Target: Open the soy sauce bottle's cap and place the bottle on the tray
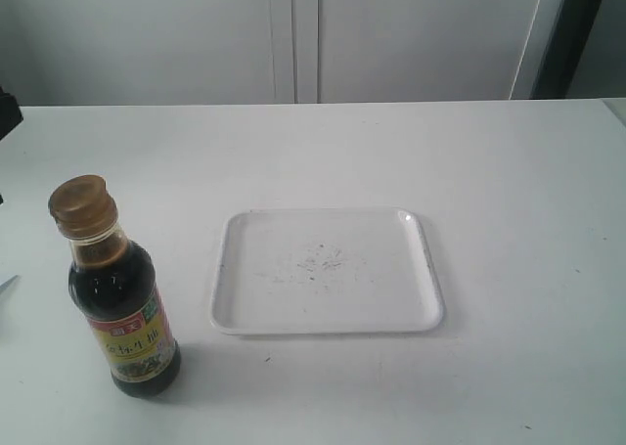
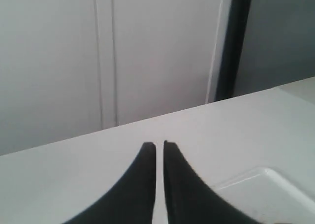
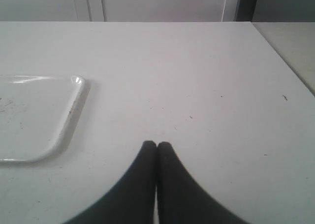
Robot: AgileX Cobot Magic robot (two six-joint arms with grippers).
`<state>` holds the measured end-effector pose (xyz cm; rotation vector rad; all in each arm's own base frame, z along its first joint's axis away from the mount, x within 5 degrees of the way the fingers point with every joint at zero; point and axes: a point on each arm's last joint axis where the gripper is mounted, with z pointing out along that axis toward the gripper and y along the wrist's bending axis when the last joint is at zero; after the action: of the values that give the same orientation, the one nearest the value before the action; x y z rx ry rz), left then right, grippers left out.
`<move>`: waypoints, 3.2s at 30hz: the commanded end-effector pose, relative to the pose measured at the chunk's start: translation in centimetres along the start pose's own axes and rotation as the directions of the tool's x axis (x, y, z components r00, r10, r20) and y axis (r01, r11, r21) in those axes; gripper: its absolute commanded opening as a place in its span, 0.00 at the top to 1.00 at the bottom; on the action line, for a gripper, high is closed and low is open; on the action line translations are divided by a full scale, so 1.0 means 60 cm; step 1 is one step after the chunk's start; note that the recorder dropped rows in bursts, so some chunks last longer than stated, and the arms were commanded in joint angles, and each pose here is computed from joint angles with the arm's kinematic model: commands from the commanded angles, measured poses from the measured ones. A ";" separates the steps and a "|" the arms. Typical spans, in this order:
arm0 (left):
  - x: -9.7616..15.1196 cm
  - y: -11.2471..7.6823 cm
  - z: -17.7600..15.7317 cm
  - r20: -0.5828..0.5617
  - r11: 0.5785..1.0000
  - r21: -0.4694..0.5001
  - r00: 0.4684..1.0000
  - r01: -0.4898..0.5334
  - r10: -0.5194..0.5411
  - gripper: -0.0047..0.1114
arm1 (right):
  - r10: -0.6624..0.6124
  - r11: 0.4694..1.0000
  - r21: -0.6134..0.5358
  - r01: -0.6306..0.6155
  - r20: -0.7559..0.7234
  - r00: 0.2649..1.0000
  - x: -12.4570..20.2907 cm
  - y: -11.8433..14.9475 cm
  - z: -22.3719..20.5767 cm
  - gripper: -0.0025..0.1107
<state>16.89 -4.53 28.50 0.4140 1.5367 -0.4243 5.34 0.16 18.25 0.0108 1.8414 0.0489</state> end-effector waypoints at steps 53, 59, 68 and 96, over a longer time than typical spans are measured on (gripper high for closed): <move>0.076 -0.055 0.026 -0.086 0.922 0.383 0.996 0.050 -0.019 0.06 | 0.002 1.000 0.006 -0.002 0.008 1.000 0.001 -0.001 0.000 0.98; 0.095 -0.053 0.027 -0.113 0.928 0.367 0.993 0.065 -0.025 0.06 | 0.002 1.000 0.006 -0.002 0.008 1.000 0.001 -0.001 0.000 0.98; 0.120 -0.058 0.014 -0.138 0.930 0.360 0.990 0.071 -0.022 0.06 | 0.002 1.000 0.006 -0.002 0.008 1.000 0.001 -0.001 0.000 0.98; 0.169 -0.047 0.032 -0.231 0.933 0.342 0.972 0.114 -0.034 0.06 | 0.002 1.000 0.006 -0.002 0.008 1.000 0.001 -0.001 0.000 0.98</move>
<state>17.15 -7.88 18.55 0.6995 1.7087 -0.7322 5.34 0.16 18.25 0.0108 1.8414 0.0489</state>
